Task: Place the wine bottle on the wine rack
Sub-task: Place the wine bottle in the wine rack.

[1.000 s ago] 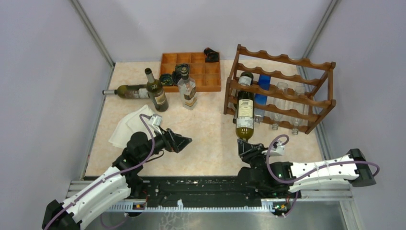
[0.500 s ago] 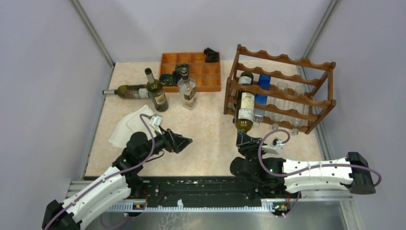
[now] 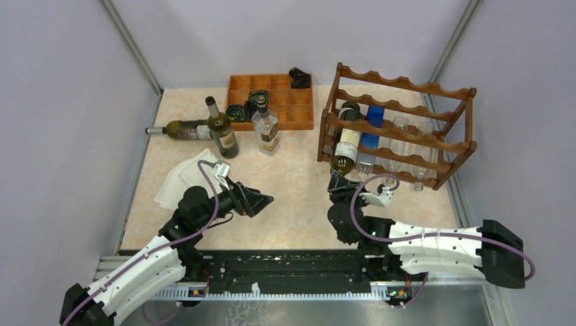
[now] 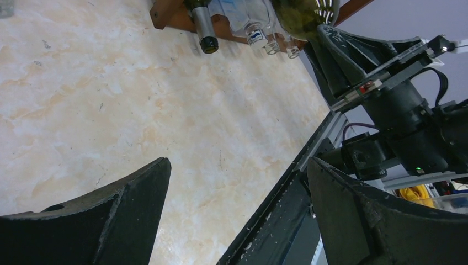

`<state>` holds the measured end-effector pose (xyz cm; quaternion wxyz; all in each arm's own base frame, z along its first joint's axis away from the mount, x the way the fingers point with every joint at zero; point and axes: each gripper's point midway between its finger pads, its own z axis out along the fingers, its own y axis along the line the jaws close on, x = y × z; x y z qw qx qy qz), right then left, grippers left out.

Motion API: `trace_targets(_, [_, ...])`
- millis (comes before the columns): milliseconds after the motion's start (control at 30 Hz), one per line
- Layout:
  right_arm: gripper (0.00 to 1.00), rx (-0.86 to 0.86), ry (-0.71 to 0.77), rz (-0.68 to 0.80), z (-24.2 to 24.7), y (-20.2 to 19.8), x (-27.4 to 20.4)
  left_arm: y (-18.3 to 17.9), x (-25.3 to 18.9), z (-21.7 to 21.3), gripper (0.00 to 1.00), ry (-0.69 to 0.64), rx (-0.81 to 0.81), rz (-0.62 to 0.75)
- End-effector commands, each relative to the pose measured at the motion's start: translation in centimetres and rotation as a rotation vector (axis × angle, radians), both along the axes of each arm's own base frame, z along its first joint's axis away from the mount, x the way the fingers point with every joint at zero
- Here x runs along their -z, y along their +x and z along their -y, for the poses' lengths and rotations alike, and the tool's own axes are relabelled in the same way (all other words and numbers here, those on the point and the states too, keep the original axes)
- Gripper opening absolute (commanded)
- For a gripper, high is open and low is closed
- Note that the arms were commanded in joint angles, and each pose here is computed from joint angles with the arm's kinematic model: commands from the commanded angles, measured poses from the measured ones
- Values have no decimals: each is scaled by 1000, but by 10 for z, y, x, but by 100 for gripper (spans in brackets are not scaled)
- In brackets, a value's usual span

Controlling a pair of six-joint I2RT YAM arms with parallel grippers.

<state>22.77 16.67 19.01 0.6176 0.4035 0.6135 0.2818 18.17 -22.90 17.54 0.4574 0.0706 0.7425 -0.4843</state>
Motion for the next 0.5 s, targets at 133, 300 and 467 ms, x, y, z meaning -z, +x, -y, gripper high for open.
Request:
trace_targets(133, [0,25,-22,85,7,27,-36,0,-28,8,99,-58,40,59])
trace_targets(300, [0,40,-44,101,11,37,-40,0,-26,11,99,-59,56,58])
trace_targets(467, [0,45,-50,115,14,47,-43,-1,-25,13,99,-64,64,60])
